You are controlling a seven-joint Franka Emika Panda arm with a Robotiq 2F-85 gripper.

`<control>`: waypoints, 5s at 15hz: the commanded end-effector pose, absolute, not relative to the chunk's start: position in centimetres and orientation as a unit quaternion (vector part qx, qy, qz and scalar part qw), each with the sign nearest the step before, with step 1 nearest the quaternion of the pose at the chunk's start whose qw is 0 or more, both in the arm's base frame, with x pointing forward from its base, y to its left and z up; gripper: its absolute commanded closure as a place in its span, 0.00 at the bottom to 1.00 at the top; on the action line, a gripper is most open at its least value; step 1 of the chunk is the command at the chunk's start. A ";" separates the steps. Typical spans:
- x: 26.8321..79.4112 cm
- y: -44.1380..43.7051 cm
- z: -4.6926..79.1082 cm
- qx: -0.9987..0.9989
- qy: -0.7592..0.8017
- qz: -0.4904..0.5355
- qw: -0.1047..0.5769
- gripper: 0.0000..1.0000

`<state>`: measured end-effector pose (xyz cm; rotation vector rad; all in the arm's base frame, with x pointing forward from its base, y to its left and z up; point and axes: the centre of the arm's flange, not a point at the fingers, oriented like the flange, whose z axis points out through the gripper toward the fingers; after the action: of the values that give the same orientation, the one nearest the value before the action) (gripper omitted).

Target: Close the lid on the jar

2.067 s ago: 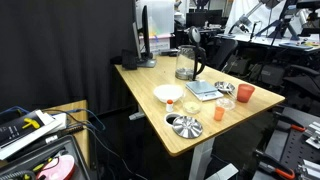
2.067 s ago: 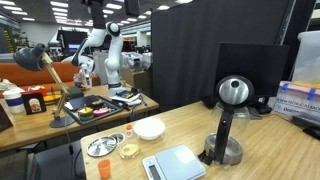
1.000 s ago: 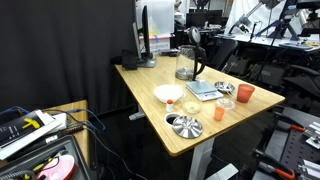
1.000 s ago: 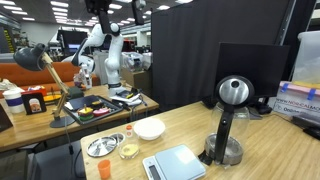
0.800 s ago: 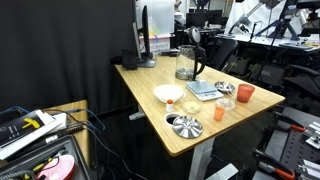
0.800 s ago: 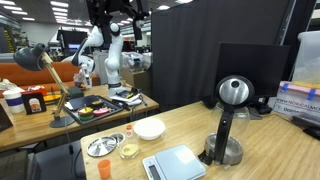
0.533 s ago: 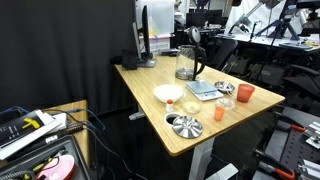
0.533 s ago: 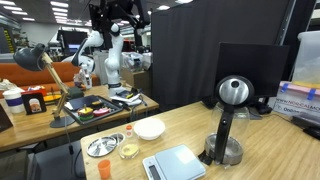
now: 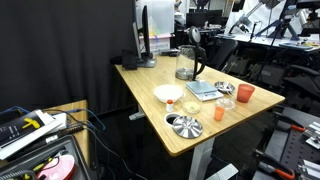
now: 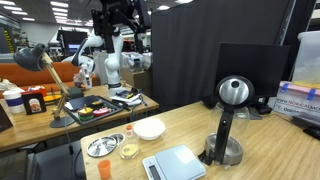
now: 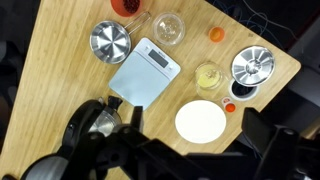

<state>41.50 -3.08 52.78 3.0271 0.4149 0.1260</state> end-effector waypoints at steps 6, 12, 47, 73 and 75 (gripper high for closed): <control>41.5 -6.1 36.7 0.995 -0.009 -0.098 0.024 0.00; 40.9 -6.1 35.1 0.992 -0.003 -0.126 0.021 0.00; 43.2 -9.2 12.6 0.977 -0.059 -0.193 -0.069 0.00; 44.3 -10.2 12.9 0.978 -0.125 -0.157 -0.056 0.77; 44.0 -10.3 13.6 0.978 -0.133 -0.150 -0.062 0.90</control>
<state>44.35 -10.15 13.05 3.1718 -0.3731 -0.5379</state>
